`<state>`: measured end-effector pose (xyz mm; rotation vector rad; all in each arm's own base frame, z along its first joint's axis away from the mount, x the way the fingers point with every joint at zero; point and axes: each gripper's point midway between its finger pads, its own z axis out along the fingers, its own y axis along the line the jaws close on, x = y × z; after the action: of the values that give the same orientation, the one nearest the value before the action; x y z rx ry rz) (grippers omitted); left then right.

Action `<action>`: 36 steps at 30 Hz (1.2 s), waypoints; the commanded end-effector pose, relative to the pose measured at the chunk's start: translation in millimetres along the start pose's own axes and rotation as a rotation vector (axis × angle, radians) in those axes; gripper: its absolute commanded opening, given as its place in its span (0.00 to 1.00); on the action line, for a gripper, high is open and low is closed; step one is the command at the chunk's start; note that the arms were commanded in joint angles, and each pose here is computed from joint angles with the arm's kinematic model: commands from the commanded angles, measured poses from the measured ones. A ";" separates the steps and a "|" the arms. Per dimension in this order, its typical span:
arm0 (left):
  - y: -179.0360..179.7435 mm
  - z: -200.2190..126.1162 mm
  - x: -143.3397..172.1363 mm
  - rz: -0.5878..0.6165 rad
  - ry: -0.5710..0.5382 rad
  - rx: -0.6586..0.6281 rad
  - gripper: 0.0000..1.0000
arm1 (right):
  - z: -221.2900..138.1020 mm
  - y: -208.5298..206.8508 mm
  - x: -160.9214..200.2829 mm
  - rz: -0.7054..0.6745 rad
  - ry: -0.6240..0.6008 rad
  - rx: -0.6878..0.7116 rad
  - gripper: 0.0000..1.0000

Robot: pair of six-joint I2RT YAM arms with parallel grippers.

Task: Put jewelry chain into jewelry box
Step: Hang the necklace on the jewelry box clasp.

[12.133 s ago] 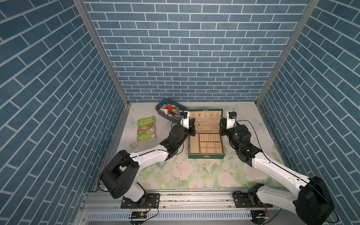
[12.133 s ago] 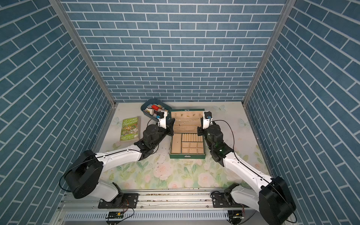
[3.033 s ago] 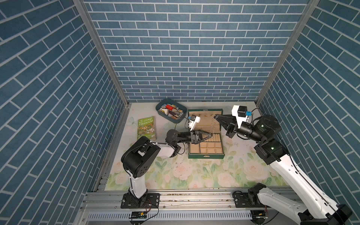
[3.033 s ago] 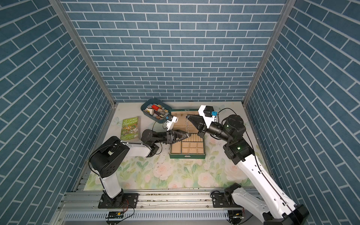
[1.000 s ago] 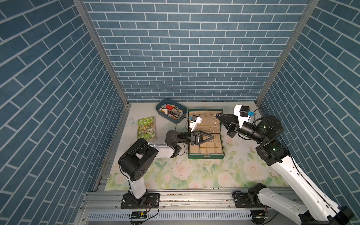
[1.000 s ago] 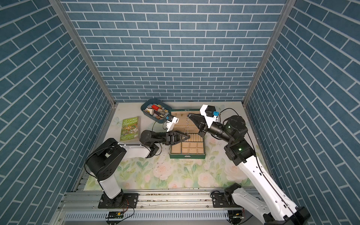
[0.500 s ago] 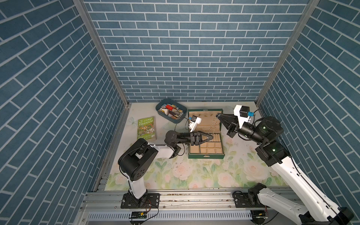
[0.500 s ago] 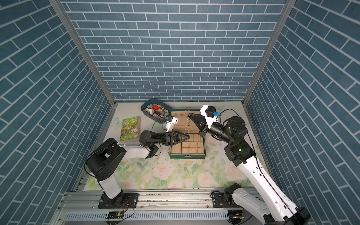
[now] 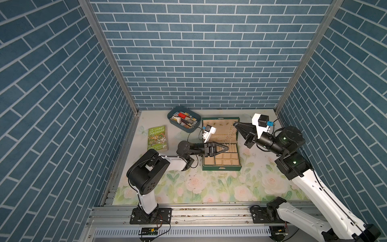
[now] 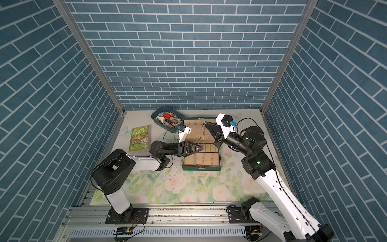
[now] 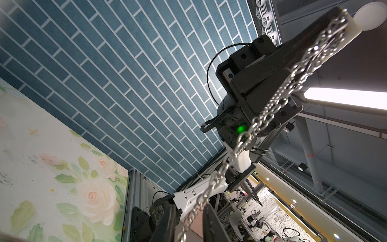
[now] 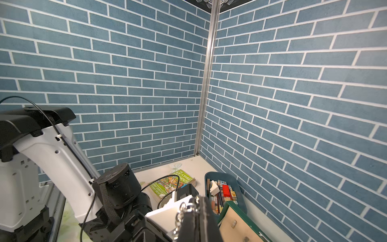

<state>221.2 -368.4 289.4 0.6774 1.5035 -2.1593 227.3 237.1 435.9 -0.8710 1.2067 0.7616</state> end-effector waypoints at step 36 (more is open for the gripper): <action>79.0 -67.7 -108.8 0.412 -0.041 -0.845 0.00 | -7.5 -77.2 112.1 0.078 0.109 0.455 0.00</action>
<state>338.5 -339.3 315.9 0.5981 1.6834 -1.2866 299.4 209.3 337.7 -0.5867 1.4457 0.5264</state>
